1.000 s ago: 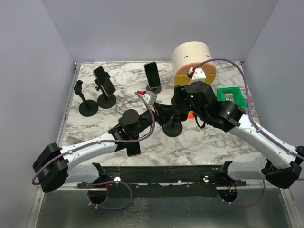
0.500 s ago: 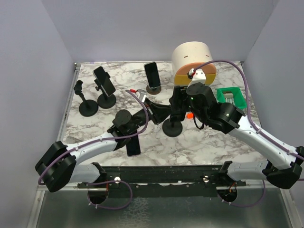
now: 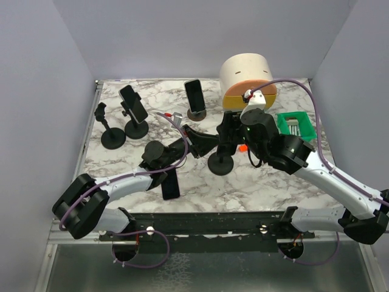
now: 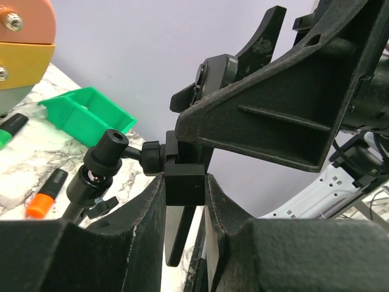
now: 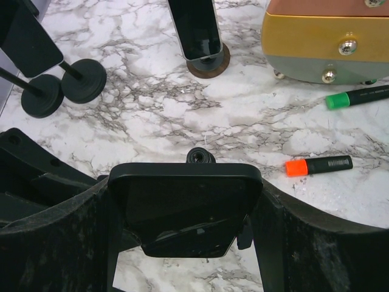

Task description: Remove the phone from the phone stand

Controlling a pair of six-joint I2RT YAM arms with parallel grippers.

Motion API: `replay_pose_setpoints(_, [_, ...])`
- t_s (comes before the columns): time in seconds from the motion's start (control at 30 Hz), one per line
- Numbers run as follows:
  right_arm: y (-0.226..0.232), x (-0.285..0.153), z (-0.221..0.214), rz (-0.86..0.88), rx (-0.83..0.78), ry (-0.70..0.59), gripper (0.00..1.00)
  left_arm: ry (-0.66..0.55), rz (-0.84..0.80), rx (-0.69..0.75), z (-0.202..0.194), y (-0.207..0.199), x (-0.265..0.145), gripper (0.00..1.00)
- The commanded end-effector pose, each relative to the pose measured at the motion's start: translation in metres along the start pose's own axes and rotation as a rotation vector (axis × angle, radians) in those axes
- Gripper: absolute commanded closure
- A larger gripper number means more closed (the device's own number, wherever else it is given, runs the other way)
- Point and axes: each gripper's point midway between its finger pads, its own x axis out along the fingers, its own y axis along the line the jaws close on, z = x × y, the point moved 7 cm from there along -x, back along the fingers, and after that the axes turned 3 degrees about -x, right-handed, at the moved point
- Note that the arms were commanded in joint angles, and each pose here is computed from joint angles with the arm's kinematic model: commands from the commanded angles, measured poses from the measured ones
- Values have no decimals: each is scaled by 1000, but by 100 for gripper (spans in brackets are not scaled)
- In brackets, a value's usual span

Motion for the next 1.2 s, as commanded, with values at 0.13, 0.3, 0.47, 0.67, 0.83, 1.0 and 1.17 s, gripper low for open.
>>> replay_pose_setpoints(0.13, [-14, -12, -11, -10, -42, 34, 100, -46, 26, -70, 5, 20, -5, 100])
replay_pose_setpoints(0.3, [-14, -15, -12, 12, -33, 26, 100, -50, -6, -109, 5, 22, -5, 100])
replay_pose_setpoints(0.47, [-14, -18, -12, 41, -25, 15, 100, -60, -39, -154, 4, 23, -5, 100])
replay_pose_setpoints(0.67, [-13, -22, -11, 73, -18, 0, 100, -58, -51, -169, 5, 23, -3, 100])
replay_pose_setpoints(0.83, [-11, -24, -11, 107, -16, -5, 100, -44, -49, -174, 4, 25, 0, 100])
replay_pose_setpoints(1.0, [-8, -25, -9, 130, -10, -12, 100, -20, -54, -178, 0, 27, 1, 100])
replay_pose_setpoints(1.17, [-2, -30, -2, 173, 17, -17, 100, 29, -61, -177, -6, 30, 6, 100])
